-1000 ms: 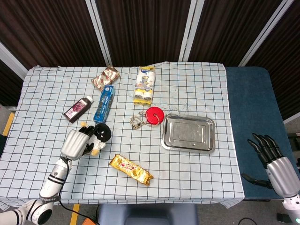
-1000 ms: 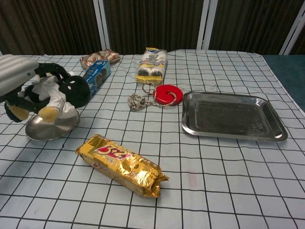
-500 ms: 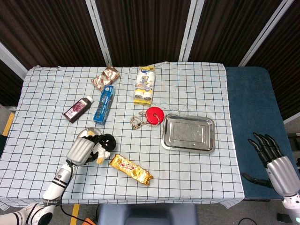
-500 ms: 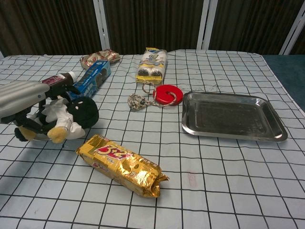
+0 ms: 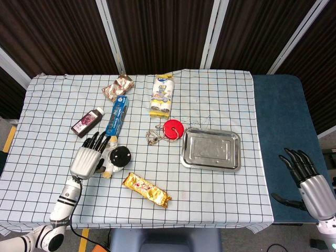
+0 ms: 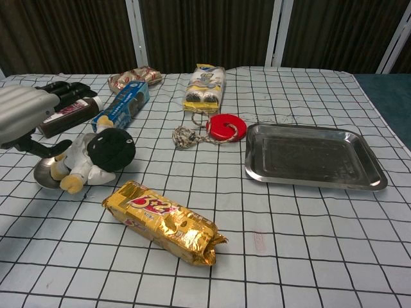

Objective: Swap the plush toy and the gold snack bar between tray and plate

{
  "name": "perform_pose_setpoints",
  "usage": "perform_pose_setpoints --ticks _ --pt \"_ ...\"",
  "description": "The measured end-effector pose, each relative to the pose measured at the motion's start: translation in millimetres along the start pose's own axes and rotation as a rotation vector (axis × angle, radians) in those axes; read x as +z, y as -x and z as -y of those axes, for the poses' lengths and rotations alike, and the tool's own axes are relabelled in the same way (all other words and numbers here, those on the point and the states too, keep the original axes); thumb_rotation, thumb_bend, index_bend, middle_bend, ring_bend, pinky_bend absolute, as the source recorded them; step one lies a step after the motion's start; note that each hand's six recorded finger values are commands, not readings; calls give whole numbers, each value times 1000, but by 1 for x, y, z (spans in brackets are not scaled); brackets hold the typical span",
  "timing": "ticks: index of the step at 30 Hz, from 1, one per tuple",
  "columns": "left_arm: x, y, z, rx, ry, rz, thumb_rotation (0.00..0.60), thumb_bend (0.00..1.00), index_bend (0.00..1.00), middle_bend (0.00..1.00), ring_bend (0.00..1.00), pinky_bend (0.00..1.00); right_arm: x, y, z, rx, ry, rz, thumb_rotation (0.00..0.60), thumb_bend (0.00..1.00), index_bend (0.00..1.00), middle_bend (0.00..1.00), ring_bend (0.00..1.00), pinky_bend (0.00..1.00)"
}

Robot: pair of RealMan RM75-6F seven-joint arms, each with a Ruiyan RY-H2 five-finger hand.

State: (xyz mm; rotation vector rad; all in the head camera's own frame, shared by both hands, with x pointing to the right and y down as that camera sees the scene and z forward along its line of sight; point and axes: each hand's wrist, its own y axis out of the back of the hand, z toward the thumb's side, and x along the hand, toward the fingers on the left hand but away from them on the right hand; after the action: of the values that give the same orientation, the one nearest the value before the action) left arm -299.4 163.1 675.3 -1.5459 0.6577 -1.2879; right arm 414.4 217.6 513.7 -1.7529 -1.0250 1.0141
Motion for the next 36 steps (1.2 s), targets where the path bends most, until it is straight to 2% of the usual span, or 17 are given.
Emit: perform_pose_setpoints --ticks 2,4,7,10,15,17,19,21,26,29,36 --pt "-5 1 -7 32 -23 -30 600 430 0 0 0 252 0 0 1 4 0 -1 600 138 63 0 0 1" --pt "-7 5 -13 43 -6 -39 600 431 0 0 0 253 0 0 2 13 -2 -1 600 138 63 0 0 1" --pt "-13 16 -24 54 25 -31 600 431 0 0 0 254 0 -1 5 30 -13 1 600 138 61 0 0 1" --pt "-27 35 -34 60 5 -11 600 431 2 0 0 249 -1 0 10 47 -27 3 600 138 56 0 0 5" --pt "-55 78 -33 21 -23 6 600 431 29 0 19 243 3 5 23 107 -11 -1 600 137 45 0 0 87" --pt "-68 94 -29 6 -34 -8 600 431 39 0 19 242 7 10 32 157 19 -8 600 138 44 0 0 125" --pt "-81 106 -25 -11 -52 -22 600 432 47 2 20 242 12 18 42 208 48 -16 600 138 27 0 0 204" --pt "-92 114 -24 -24 -57 -36 600 436 56 6 20 242 20 29 54 272 81 -29 600 138 7 0 0 243" --pt "-114 132 -23 -31 -2 -105 600 436 64 11 19 237 46 65 87 430 148 -56 600 138 10 0 0 246" --pt "-124 141 -22 -34 -3 -136 600 436 66 12 19 235 69 91 106 502 173 -81 600 138 26 0 8 246" --pt "-130 150 -12 -53 -6 -148 600 438 73 13 20 221 138 143 138 563 213 -168 600 138 60 0 32 246"
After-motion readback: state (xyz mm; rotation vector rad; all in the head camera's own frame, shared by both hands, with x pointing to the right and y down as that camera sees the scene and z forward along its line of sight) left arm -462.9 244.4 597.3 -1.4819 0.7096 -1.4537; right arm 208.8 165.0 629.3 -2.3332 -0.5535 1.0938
